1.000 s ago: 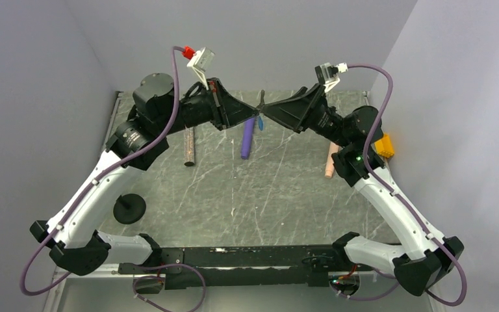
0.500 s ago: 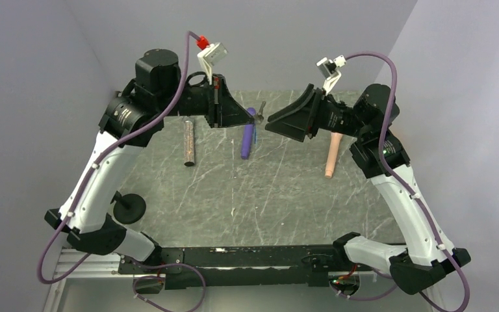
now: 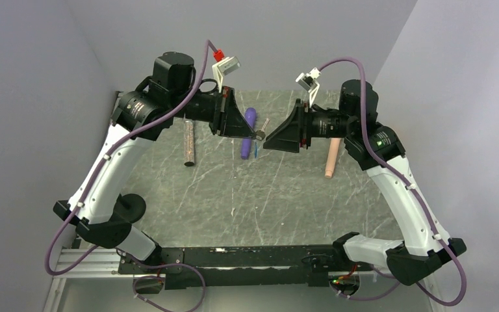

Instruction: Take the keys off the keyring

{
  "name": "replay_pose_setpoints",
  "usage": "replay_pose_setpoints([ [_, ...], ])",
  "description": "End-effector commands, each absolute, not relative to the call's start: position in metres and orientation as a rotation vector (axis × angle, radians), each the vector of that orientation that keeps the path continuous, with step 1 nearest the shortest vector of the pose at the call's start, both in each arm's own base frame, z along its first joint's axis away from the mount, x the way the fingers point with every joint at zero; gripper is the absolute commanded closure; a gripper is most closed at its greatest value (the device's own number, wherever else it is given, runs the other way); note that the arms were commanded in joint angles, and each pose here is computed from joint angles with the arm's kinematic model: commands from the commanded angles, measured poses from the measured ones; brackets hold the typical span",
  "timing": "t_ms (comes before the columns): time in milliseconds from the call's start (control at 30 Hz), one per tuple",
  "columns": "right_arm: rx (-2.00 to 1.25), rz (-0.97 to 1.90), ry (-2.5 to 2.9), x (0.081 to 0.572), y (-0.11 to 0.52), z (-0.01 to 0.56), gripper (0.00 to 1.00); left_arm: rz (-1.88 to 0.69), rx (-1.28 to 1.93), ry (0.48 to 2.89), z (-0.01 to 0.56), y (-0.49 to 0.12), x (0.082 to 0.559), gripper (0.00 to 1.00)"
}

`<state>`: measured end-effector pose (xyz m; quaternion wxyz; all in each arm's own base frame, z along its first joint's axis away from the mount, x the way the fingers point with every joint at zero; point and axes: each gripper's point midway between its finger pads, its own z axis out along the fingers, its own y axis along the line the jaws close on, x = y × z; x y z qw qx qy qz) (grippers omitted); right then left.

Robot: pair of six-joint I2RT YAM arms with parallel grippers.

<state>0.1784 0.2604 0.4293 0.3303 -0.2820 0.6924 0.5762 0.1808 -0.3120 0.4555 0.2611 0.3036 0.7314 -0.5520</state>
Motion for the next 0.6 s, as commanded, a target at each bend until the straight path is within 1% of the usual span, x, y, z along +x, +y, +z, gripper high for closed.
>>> replay_pose_setpoints([
  [0, -0.816, 1.487, 1.751, 0.167, 0.259, 0.441, 0.49, -1.556, 0.855, 1.964, 0.458, -0.314, 0.174, 1.00],
  [567, -0.845, 1.531, 1.705, 0.167, 0.265, 0.447, 0.58, -1.575, 0.858, 2.003, 0.447, -0.324, 0.173, 1.00],
])
